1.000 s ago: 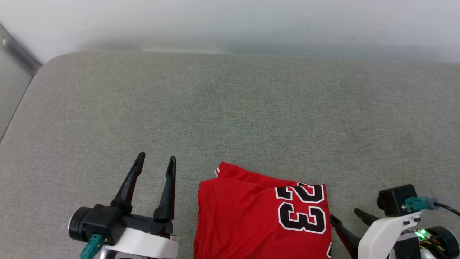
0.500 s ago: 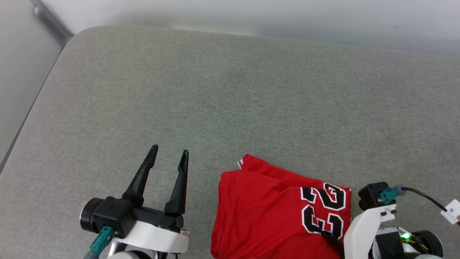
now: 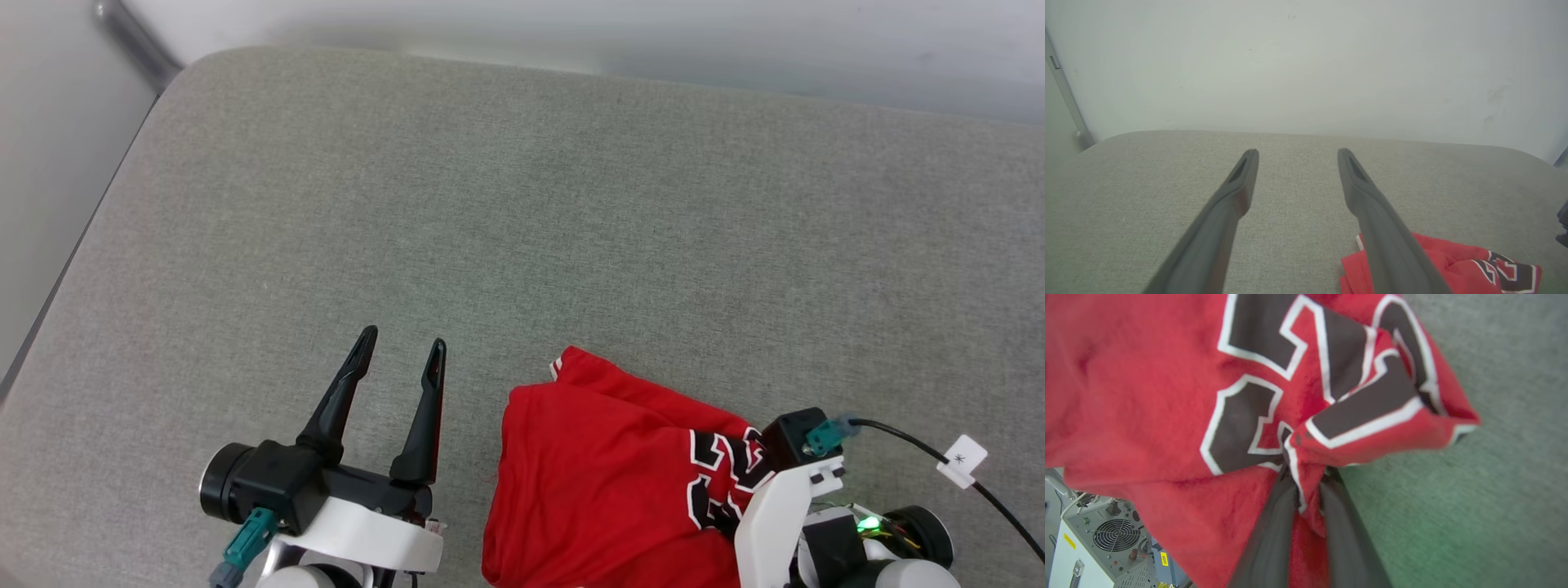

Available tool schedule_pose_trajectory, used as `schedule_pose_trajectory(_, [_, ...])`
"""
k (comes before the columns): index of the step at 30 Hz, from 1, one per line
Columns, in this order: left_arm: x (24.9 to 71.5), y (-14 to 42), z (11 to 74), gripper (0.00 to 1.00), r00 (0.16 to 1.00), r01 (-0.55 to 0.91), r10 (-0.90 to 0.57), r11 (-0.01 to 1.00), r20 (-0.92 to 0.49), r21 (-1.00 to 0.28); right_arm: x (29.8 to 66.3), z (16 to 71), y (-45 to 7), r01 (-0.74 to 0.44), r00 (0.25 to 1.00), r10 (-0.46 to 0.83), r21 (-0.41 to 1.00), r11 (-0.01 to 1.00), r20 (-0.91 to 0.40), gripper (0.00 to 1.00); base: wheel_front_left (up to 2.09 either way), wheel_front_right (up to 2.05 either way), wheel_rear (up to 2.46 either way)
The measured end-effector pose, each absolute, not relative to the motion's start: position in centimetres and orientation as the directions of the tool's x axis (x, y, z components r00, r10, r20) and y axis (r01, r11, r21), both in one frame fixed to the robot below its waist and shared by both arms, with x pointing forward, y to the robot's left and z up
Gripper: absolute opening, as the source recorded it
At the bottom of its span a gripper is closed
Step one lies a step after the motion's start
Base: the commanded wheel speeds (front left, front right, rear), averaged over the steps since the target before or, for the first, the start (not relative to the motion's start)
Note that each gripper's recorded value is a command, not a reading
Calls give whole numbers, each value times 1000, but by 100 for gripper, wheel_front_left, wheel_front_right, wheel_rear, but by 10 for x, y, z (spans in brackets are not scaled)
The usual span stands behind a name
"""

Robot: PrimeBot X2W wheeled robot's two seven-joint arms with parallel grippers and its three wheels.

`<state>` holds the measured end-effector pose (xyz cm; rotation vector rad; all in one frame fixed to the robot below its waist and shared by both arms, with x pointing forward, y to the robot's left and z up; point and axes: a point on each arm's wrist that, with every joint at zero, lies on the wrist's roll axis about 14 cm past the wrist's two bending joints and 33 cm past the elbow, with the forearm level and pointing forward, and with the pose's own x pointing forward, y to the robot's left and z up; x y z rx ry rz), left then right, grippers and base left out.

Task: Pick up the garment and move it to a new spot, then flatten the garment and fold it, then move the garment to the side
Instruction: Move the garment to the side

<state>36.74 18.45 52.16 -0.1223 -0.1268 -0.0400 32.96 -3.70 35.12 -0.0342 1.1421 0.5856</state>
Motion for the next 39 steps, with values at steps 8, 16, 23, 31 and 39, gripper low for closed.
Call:
schedule_pose_trajectory(8, [373,175,527,100,987,80,-55,984,153,-160,346,364,-57,-554,380,345,88,828,-858,0,0,0,0])
schedule_pose_trajectory(16, [393,127,525,100,966,224,-201,964,163,-143,380,400,-151,-589,503,108,-249,768,-858,0,0,0,0])
schedule_pose_trajectory(23, [423,64,516,100,911,401,-376,904,169,-149,390,423,-250,-524,529,-115,-431,735,-841,0,0,0,0])
schedule_pose_trajectory(31, [457,6,501,100,836,543,-513,825,197,-158,398,431,-351,-376,538,-329,-570,730,-776,0,0,0,0])
schedule_pose_trajectory(39, [477,-33,475,100,747,659,-627,742,220,-124,394,429,-449,-271,491,-535,-704,656,-687,0,0,0,0])
